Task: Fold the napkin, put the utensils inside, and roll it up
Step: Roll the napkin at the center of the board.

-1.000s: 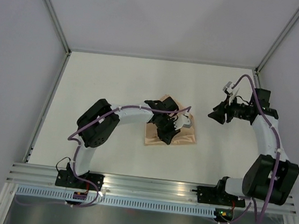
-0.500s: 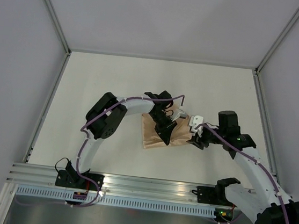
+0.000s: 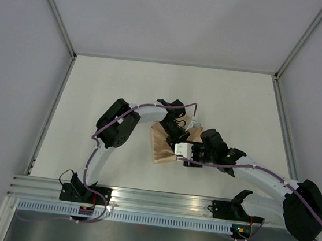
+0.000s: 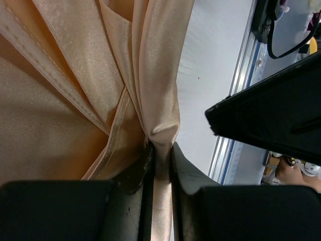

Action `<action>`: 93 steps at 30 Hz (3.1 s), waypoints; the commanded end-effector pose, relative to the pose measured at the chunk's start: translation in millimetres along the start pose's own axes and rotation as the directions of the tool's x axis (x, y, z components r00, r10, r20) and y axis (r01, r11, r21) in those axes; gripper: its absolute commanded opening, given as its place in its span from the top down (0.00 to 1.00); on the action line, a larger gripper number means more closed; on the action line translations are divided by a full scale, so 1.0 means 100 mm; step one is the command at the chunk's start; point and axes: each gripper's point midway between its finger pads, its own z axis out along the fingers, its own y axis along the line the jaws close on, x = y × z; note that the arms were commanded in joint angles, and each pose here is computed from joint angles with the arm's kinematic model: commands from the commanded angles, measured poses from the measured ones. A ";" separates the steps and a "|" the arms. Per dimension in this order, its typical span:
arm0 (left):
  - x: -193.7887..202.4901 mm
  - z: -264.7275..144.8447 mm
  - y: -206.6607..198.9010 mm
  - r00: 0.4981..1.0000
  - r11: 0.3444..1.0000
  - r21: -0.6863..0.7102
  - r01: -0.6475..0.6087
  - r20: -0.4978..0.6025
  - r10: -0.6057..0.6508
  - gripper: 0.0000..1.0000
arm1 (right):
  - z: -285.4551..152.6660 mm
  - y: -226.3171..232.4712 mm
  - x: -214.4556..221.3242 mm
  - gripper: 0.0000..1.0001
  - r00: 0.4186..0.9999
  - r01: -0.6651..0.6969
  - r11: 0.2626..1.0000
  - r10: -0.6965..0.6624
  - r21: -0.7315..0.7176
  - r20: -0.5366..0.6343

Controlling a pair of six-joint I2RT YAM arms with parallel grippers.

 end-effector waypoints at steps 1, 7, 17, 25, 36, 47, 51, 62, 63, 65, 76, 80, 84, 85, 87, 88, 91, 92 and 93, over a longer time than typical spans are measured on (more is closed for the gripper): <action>0.16 0.07 0.18 0.996 0.996 -0.048 0.072 -0.058 -0.075 0.98 | 0.07 -0.09 0.01 0.42 0.998 0.051 0.997 -0.049 0.057 -0.028; 0.18 0.09 0.20 0.994 0.995 -0.037 0.089 -0.065 -0.091 0.98 | 0.24 0.14 0.08 0.43 0.995 0.084 0.996 -0.084 -0.007 -0.059; 0.20 0.13 0.22 0.991 0.994 -0.009 0.109 -0.073 -0.109 0.98 | 0.41 0.21 0.22 0.52 0.988 0.113 0.994 -0.112 0.000 -0.107; 0.15 0.08 0.18 0.992 0.993 0.039 0.113 -0.052 -0.111 0.94 | 0.44 0.34 0.37 0.82 0.985 0.094 0.995 -0.098 -0.035 -0.141; -0.21 -0.24 0.13 0.994 0.999 0.009 0.036 0.105 -0.037 0.64 | 0.39 0.56 0.32 0.99 0.990 0.049 0.986 -0.069 -0.160 -0.120; -0.57 -0.89 0.45 0.915 0.959 -0.252 0.130 0.402 -0.018 0.60 | 0.33 0.55 0.24 1.00 0.992 -0.099 0.931 0.065 -0.353 -0.107; -0.65 -1.19 0.45 0.863 0.925 -0.340 0.172 0.504 0.025 0.61 | 0.32 0.49 0.26 1.00 0.988 -0.147 0.909 0.115 -0.389 -0.105; -0.72 -2.26 0.27 0.519 0.741 -0.558 0.373 0.787 0.332 0.62 | 0.27 0.36 0.29 0.99 0.940 -0.334 0.746 0.306 -0.576 -0.149; -0.59 -2.29 0.21 0.472 0.731 -0.569 0.377 0.797 0.377 0.61 | 0.26 0.35 0.30 1.00 0.932 -0.354 0.717 0.327 -0.600 -0.159; -0.66 -2.47 0.01 0.397 0.727 -0.593 0.346 0.795 0.459 0.60 | 0.27 0.33 0.32 0.99 0.923 -0.375 0.690 0.341 -0.619 -0.178; -0.47 -2.15 -0.37 0.468 0.393 -0.899 0.192 0.436 0.769 0.57 | 0.39 0.19 0.47 0.99 0.834 -0.524 0.510 0.468 -0.682 -0.291; -0.47 -1.93 -0.58 0.466 0.321 -0.942 0.100 0.329 0.821 0.54 | 0.43 0.16 0.52 1.00 0.812 -0.558 0.484 0.485 -0.675 -0.324; -0.45 -1.58 -0.63 0.504 0.259 -0.965 -0.043 0.203 0.839 0.52 | 0.46 0.14 0.54 0.99 0.795 -0.580 0.462 0.499 -0.671 -0.344; -0.47 -1.49 -0.60 0.524 0.243 -0.967 -0.071 0.171 0.834 0.52 | 0.47 0.13 0.55 0.99 0.790 -0.588 0.458 0.503 -0.667 -0.351; -0.42 -1.23 -0.60 0.551 0.206 -0.966 -0.158 0.087 0.830 0.52 | 0.49 0.13 0.56 0.99 0.784 -0.596 0.450 0.506 -0.665 -0.360; -0.39 -1.12 -0.52 0.575 0.193 -0.963 -0.187 0.052 0.817 0.52 | 0.50 0.12 0.57 0.99 0.780 -0.602 0.448 0.509 -0.661 -0.365; -0.37 -0.81 -0.54 0.572 0.158 -0.945 -0.285 -0.036 0.820 0.50 | 0.51 0.12 0.59 0.99 0.771 -0.614 0.434 0.511 -0.660 -0.380; -0.35 -0.70 -0.58 0.564 0.153 -0.935 -0.321 -0.059 0.824 0.50 | 0.51 0.12 0.59 0.99 0.769 -0.616 0.431 0.511 -0.659 -0.384; -0.33 -0.62 -0.57 0.565 0.152 -0.927 -0.344 -0.075 0.822 0.49 | 0.52 0.12 0.60 1.00 0.765 -0.620 0.427 0.514 -0.659 -0.386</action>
